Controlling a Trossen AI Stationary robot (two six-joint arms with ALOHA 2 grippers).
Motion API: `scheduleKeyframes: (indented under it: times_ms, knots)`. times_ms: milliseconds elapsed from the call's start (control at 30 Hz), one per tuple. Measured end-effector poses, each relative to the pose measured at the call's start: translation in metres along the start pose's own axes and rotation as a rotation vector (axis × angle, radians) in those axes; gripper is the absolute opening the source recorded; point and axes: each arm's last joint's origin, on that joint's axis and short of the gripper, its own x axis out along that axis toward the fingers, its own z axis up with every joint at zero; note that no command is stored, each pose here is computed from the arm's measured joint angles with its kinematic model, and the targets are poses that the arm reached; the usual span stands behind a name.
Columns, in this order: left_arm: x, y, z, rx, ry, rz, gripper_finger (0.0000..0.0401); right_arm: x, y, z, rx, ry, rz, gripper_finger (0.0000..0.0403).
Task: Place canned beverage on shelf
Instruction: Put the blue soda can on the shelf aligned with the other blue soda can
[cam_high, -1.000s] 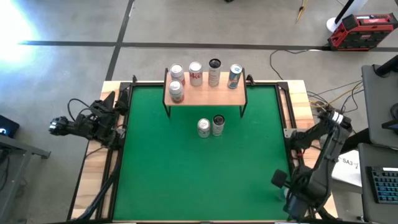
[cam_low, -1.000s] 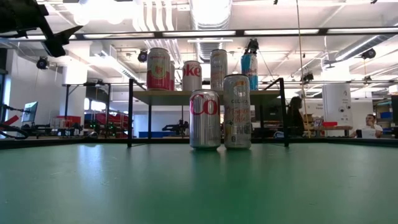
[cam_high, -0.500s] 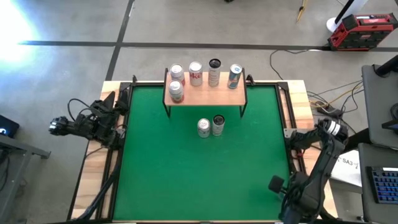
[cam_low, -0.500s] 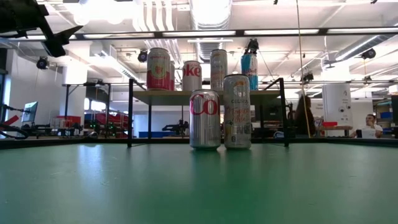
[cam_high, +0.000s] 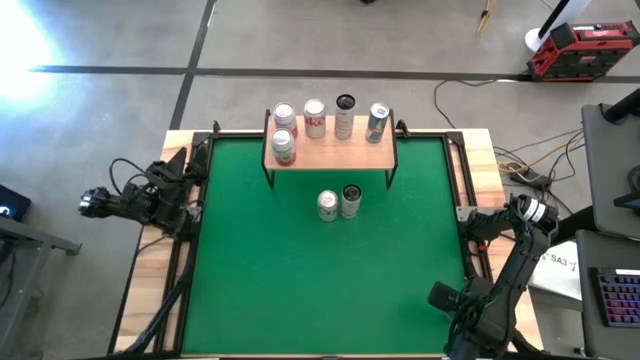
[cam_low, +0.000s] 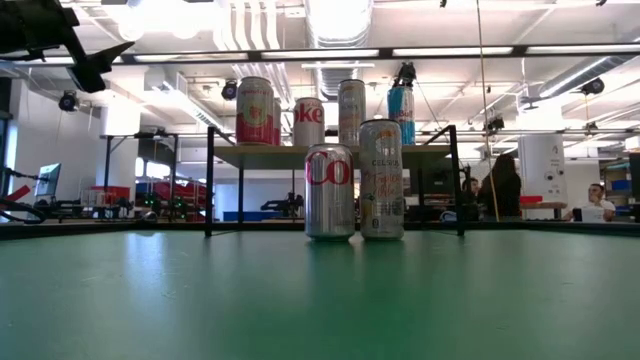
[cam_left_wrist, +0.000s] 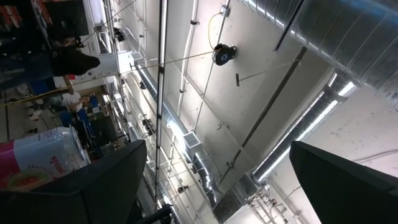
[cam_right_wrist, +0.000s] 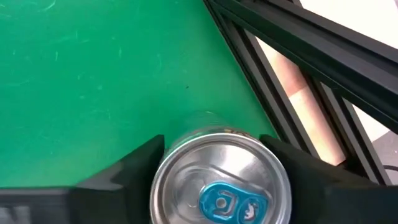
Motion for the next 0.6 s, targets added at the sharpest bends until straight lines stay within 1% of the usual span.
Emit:
scheduleKeyframes:
  times_ms: [33, 67, 200, 333, 467, 600]
  knots:
    - [0.0, 0.0, 0.0, 0.0, 0.0, 0.0, 0.038, 0.0, 0.001, 0.0, 0.001, 0.003, 0.002, 0.0231]
    - [0.0, 0.0, 0.0, 0.0, 0.0, 0.0, 0.038, 0.0, 0.001, 0.0, 0.0, 0.005, 0.006, 0.0218]
    - [0.0, 0.0, 0.0, 0.0, 0.001, 0.0, 0.038, -0.002, 0.009, 0.0, -0.028, 0.01, 0.037, 0.0219]
    - [0.0, 0.0, 0.0, 0.0, 0.001, 0.0, 0.038, -0.008, 0.025, 0.003, -0.05, 0.015, 0.08, 0.0219]
    - [0.0, 0.0, 0.0, 0.001, 0.001, 0.0, 0.038, -0.019, 0.048, 0.015, -0.07, 0.009, 0.08, 0.0219]
    - [0.0, 0.0, 0.0, 0.001, 0.001, 0.0, 0.038, -0.031, 0.081, 0.031, -0.107, -0.002, 0.106, 0.0219]
